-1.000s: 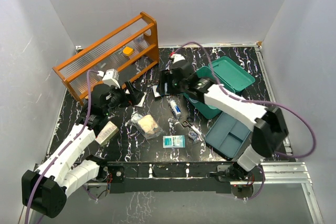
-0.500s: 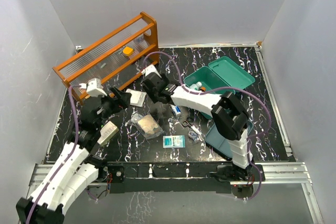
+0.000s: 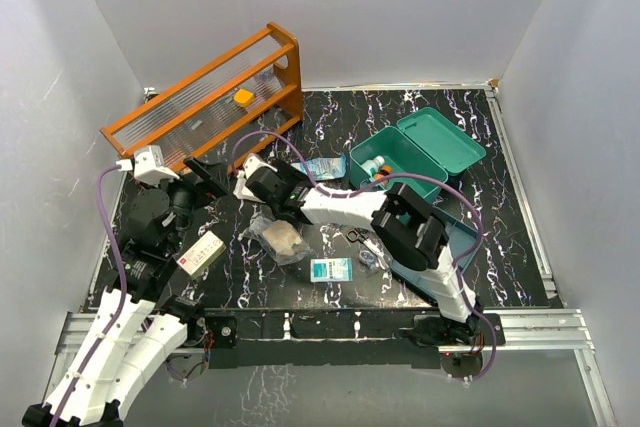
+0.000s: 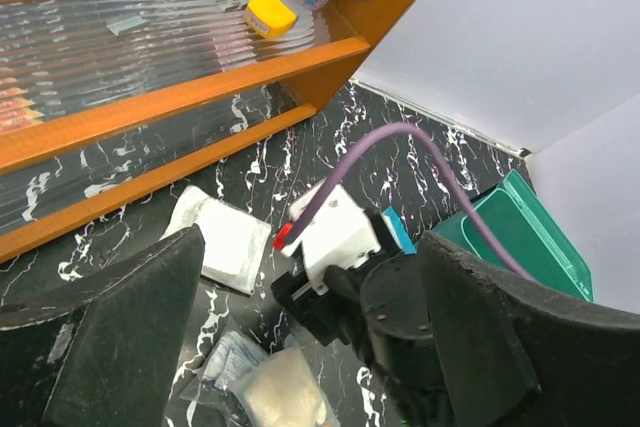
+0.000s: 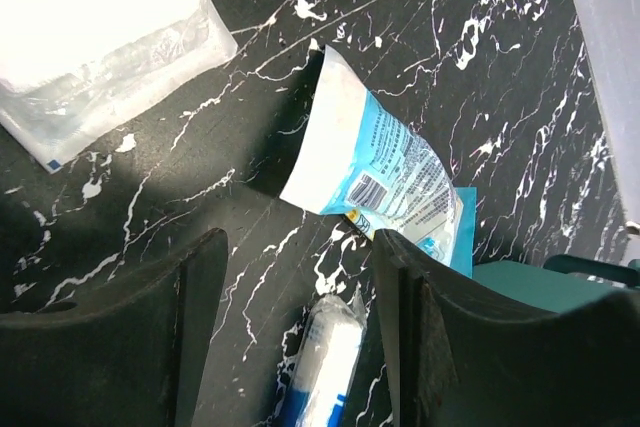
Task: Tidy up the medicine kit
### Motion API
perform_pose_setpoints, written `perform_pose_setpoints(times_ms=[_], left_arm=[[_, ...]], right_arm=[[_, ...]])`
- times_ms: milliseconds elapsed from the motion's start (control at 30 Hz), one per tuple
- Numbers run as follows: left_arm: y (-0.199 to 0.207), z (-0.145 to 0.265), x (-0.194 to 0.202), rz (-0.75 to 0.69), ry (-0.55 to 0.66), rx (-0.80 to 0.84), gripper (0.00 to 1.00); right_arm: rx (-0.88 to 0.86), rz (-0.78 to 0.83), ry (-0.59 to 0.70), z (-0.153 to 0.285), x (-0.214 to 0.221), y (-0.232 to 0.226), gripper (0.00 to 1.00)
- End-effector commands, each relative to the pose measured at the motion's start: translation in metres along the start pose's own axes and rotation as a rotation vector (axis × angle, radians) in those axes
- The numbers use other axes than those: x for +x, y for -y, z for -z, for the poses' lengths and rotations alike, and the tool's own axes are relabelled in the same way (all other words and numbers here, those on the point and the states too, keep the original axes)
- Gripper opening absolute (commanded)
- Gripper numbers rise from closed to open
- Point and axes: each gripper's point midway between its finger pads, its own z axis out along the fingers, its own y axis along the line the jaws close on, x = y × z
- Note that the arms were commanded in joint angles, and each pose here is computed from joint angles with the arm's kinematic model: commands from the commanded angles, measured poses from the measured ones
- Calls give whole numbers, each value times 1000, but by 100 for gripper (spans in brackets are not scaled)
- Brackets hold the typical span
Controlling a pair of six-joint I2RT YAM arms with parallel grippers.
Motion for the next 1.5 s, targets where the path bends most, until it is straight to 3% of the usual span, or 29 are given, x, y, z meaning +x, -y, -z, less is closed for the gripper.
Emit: perform_pose_setpoints(times_ms=[0,233,600,933,1233,1467], left_arm=[[7,3,-24,-14,55,0,87],[5,4,-31,-10,83,-16,88],[5,-1,-30,-39,83,-14,89],[7,-1,-35,-47,91,-15,89],[13,6,-61,-43,147,-24,89],[23,5,-53,-40,132,50,91]], right_arm=[[108,29,35,-11,-14,15,57],[161,86,10,-28,-5,10,55],[325,155,24,-39,3,23,37],[317,75,106,-27,-26,35,0],[282,-116,221,15,-85,91,0],[61,-345,288,45,-106,124,0]])
